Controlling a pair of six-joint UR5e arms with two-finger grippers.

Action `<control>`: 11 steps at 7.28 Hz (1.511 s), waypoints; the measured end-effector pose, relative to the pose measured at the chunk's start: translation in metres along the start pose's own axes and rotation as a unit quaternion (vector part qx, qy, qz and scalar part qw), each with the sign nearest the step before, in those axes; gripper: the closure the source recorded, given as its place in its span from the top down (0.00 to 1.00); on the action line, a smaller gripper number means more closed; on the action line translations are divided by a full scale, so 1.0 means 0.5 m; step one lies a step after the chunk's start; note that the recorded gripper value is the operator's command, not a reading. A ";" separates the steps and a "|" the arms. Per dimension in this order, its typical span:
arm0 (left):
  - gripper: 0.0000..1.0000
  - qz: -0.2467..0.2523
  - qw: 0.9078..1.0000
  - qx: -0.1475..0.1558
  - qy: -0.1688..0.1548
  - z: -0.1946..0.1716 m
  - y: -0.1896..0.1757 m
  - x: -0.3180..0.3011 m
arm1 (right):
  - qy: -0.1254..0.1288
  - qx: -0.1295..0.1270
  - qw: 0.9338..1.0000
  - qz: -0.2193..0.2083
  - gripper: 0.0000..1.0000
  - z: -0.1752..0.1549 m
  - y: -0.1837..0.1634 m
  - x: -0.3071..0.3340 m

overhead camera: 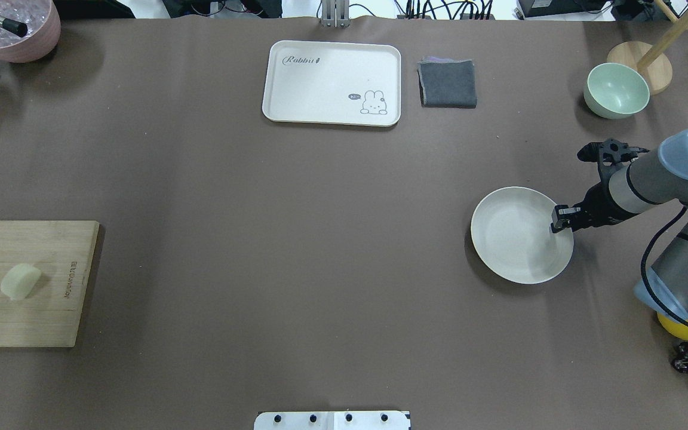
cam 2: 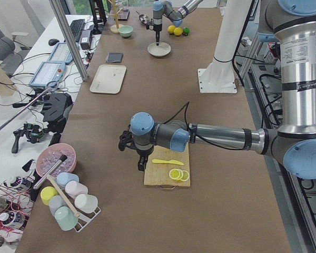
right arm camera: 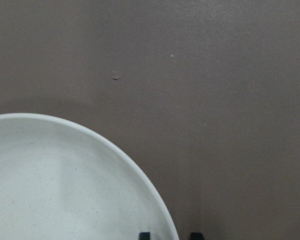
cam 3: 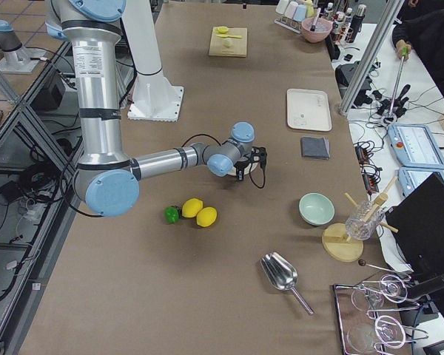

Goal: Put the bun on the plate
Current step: 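Reach the right gripper to the white plate rim and grip it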

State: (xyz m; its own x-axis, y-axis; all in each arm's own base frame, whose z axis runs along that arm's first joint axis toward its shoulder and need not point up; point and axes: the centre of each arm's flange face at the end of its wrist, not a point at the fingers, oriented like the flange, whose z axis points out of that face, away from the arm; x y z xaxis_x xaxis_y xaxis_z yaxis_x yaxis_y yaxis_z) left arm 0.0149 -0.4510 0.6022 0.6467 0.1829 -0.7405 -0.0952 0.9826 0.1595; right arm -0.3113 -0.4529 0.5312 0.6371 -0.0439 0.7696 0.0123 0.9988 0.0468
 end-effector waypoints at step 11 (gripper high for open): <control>0.97 -0.050 0.998 0.024 0.026 0.159 0.115 0.158 | -0.123 -0.019 0.990 0.066 0.00 0.023 0.117 -0.578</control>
State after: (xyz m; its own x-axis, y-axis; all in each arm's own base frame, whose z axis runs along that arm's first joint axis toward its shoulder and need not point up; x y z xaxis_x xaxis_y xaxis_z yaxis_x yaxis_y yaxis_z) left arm 0.1204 -0.3826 0.6049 0.6106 0.0860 -0.7873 0.0054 0.9936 0.1127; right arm -0.5035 -0.3820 0.3189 0.4280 0.0881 0.8995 -0.0264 0.9960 -0.0849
